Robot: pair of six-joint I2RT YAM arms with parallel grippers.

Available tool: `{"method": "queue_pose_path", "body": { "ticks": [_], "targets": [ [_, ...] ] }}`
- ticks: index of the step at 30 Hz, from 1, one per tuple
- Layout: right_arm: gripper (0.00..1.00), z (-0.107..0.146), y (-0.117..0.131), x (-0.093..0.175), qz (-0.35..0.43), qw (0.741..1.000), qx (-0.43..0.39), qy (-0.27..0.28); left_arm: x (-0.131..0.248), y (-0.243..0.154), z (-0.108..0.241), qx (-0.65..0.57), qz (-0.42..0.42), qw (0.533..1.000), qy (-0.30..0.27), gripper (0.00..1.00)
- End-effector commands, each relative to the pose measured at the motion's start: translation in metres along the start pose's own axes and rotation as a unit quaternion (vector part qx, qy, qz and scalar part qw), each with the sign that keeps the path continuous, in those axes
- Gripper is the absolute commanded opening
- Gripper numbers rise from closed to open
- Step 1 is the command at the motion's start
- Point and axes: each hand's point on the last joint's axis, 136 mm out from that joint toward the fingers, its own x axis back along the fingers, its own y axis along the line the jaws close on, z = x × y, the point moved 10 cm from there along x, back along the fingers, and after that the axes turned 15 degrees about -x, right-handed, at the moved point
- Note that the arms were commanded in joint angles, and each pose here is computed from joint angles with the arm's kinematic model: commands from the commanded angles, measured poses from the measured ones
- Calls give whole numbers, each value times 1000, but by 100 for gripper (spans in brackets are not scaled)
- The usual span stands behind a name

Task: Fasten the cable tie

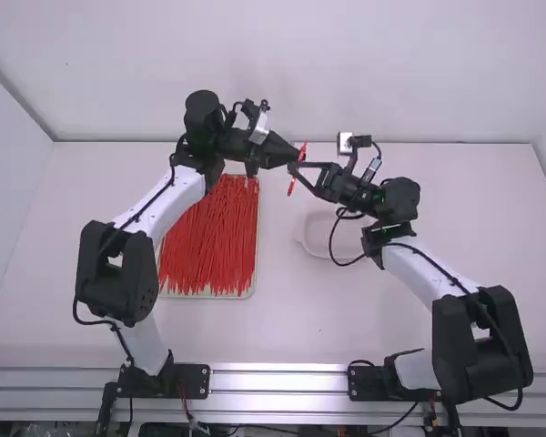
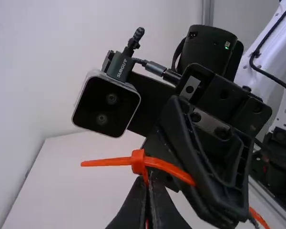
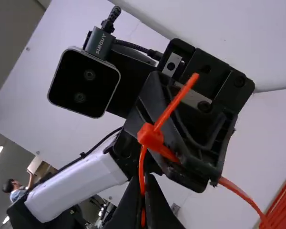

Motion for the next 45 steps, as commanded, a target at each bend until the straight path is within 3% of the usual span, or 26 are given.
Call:
{"method": "queue_pose_path", "body": {
  "ticks": [1,40,45],
  "targets": [
    [0,-15,11,0,-5,999,26,-29,-1,-5,4,-2,32,999,-11,1],
    [0,-35,13,21,8,997,37,-64,-7,-9,11,-11,38,999,-13,1],
    [13,-30,13,18,8,998,36,-41,-1,-7,9,-10,32,999,-10,1]
  ]
}}
